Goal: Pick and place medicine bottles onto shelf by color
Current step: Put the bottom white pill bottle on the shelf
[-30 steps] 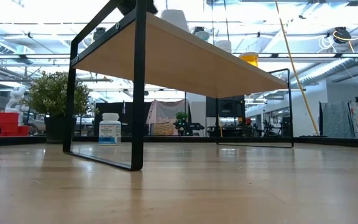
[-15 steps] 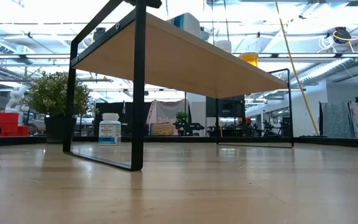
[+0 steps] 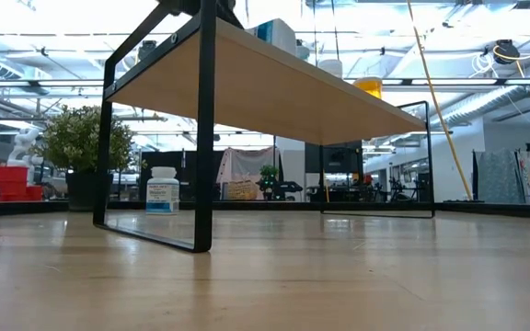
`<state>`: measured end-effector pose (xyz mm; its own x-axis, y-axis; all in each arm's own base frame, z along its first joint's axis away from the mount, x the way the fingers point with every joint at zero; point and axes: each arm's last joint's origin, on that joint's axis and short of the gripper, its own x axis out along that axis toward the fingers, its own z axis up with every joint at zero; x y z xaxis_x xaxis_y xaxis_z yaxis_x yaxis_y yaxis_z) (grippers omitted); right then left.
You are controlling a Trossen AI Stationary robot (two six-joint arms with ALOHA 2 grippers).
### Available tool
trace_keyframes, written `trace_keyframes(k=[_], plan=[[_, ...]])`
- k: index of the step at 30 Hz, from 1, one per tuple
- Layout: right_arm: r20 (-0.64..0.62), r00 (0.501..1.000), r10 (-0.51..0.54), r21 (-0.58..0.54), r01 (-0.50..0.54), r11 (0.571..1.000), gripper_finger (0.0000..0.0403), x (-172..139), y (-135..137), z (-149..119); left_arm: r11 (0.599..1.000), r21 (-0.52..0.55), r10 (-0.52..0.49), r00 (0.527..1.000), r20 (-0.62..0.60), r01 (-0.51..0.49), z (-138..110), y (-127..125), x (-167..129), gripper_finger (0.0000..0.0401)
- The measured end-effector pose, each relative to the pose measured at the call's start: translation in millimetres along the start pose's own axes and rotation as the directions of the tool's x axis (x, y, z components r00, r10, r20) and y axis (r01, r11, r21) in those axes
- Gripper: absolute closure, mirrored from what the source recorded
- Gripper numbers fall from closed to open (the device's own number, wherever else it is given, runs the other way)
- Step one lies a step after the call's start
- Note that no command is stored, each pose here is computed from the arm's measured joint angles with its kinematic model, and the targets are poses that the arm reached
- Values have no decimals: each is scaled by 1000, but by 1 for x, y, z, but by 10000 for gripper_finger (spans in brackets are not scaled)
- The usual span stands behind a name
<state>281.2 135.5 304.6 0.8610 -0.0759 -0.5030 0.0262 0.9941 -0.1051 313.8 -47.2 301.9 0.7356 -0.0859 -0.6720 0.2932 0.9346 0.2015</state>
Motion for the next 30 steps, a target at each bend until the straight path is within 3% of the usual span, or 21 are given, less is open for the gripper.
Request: trace_keyframes(k=[13,24,30], plan=[[-23,1000,-3,-13,3,1000,85,3,0,-8,999,7,-48,999,-10,48,-2,2,8,168],[-15,1000,-2,-10,1,1000,85,3,0,-8,998,25,-50,998,-43,51,-7,4,28,157],[-6,1000,-7,-12,7,1000,85,4,-1,-6,998,23,-51,998,-32,52,-5,2,26,193]])
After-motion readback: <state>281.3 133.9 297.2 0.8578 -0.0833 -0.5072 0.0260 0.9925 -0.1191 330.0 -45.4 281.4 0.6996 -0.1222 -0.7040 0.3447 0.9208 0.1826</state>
